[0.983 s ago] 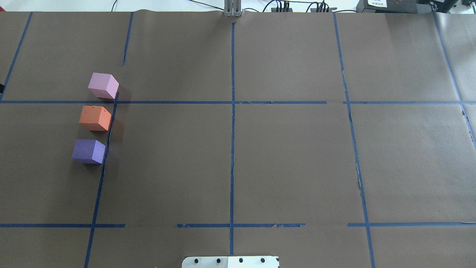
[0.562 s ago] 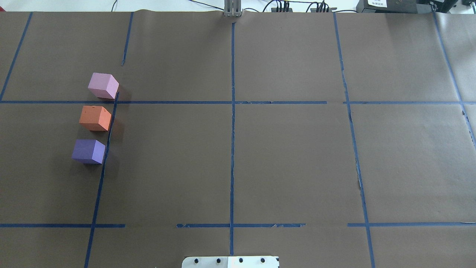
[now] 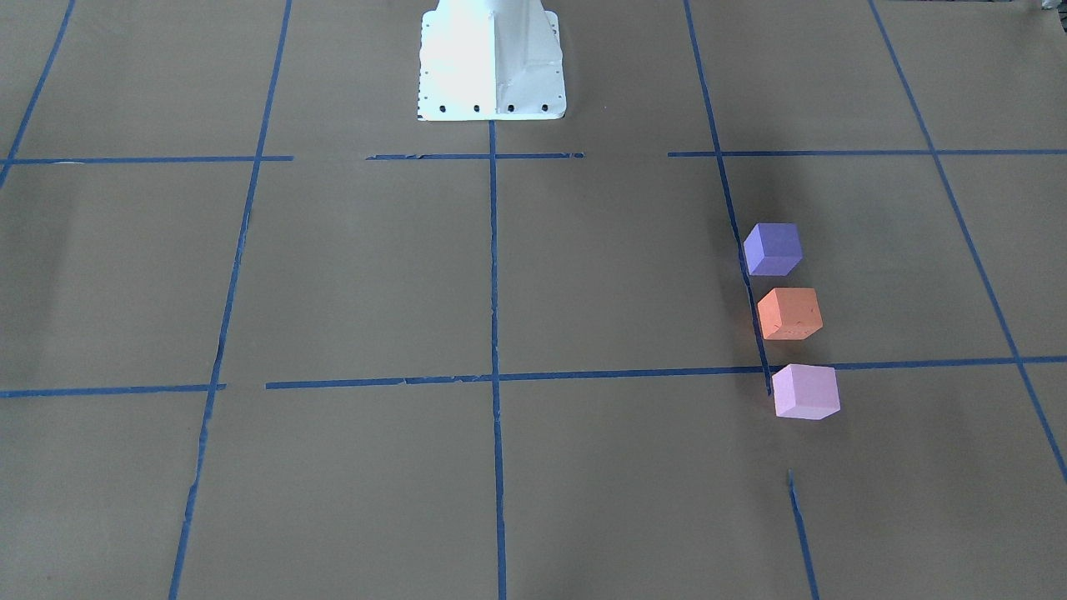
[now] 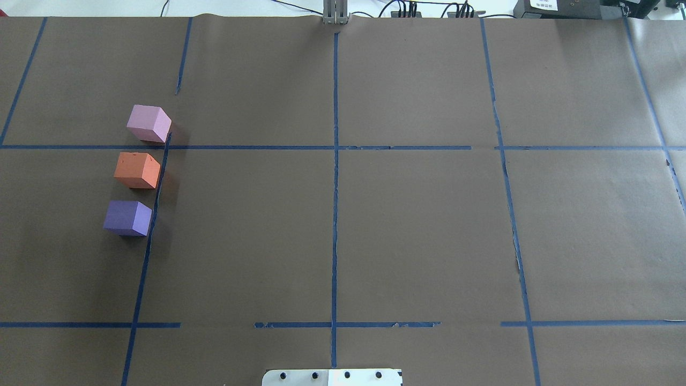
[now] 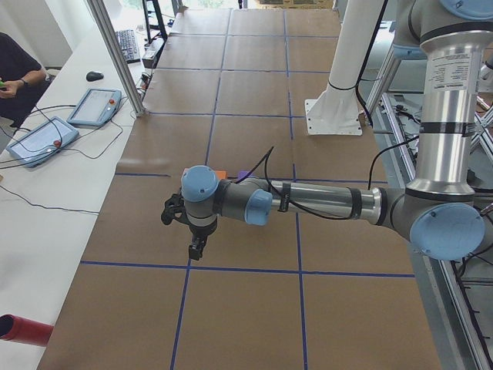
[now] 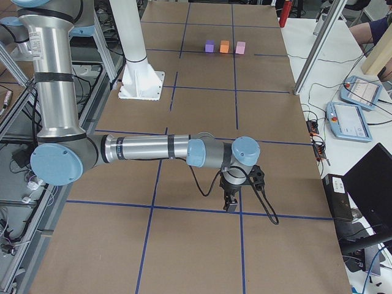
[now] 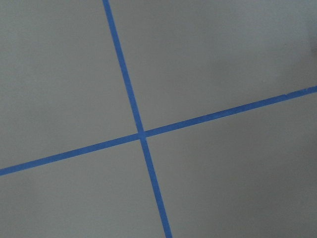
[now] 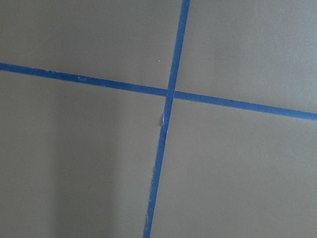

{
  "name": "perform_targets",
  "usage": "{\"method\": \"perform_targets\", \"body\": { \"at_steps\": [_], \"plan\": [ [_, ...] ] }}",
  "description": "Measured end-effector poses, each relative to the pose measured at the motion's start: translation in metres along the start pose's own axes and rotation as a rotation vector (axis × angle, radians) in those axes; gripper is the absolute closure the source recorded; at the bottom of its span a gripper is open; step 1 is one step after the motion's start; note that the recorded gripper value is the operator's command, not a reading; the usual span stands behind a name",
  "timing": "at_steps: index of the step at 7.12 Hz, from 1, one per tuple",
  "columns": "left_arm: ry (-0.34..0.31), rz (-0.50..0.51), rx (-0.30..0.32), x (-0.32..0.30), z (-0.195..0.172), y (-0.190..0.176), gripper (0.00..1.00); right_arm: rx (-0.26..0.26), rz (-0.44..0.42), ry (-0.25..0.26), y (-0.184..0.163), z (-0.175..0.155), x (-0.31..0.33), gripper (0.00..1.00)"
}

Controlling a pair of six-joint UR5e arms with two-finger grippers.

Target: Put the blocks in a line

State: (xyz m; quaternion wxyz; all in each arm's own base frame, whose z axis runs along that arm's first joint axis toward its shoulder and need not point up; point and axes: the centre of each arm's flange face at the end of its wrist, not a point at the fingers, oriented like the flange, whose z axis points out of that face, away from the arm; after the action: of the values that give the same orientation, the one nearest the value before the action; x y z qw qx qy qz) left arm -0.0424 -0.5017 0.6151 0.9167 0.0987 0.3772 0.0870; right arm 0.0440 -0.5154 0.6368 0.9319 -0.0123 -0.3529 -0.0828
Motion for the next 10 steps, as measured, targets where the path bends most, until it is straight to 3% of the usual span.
{"method": "perform_targets", "body": {
  "at_steps": [4, 10],
  "plan": [
    [-0.008, -0.052, 0.053, -0.018, -0.027, 0.009, 0.00, 0.000, 0.000, 0.000, 0.000, 0.000, 0.000, 0.00],
    [-0.011, -0.109, 0.046, -0.021, -0.025, 0.019, 0.00, 0.000, 0.000, 0.000, 0.000, 0.000, 0.000, 0.00]
  ]
}}
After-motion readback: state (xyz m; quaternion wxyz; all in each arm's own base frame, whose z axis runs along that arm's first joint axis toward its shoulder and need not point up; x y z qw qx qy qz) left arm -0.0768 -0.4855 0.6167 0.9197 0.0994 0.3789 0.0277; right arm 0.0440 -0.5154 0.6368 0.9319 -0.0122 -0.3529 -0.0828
